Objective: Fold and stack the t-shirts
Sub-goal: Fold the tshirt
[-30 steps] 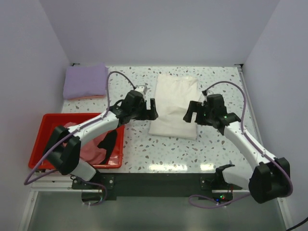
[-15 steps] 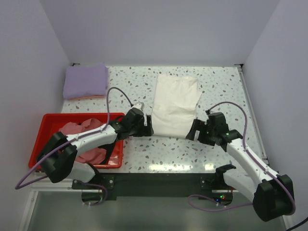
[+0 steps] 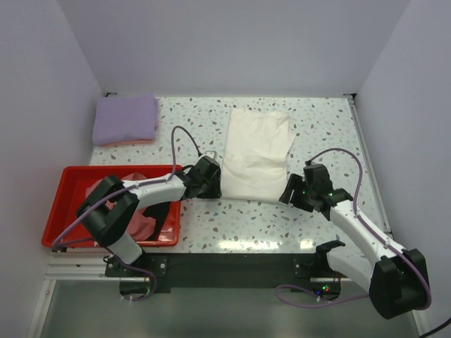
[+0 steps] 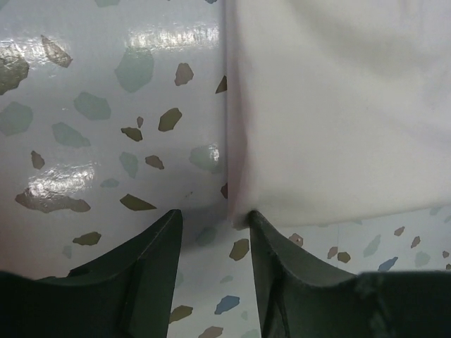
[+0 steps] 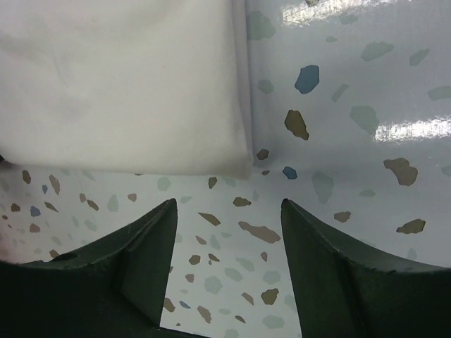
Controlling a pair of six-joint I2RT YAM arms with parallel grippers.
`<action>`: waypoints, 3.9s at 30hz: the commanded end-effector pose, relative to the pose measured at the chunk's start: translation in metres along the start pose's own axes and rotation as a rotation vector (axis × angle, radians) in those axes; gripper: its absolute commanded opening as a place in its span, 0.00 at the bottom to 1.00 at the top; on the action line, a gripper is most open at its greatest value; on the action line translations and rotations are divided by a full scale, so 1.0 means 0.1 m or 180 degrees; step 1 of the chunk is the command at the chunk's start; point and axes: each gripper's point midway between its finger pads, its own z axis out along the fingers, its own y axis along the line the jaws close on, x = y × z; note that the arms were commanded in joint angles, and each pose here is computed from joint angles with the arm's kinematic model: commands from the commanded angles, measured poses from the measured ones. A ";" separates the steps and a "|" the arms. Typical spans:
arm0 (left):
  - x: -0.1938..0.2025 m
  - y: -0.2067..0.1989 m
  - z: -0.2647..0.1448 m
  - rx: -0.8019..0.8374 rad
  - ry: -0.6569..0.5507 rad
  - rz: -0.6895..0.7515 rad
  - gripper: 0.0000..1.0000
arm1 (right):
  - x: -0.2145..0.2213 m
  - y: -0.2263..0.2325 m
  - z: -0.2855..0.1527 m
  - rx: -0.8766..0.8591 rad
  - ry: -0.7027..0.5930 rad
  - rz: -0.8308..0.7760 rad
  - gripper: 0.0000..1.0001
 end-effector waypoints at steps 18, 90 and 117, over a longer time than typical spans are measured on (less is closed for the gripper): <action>0.01 -0.10 0.23 0.0117 0.0048 -0.0030 0.00 | -0.13 0.08 0.33 -0.0026 0.0002 -0.0078 0.39; -0.70 -0.03 -2.00 -0.0191 -0.1239 -0.0211 0.00 | 0.77 0.79 -1.64 -0.1420 0.2064 -0.0455 0.00; -1.71 -0.33 -1.05 0.0110 -0.1362 -0.0140 0.00 | -0.29 0.52 -0.72 -0.0732 0.1108 -0.0281 0.00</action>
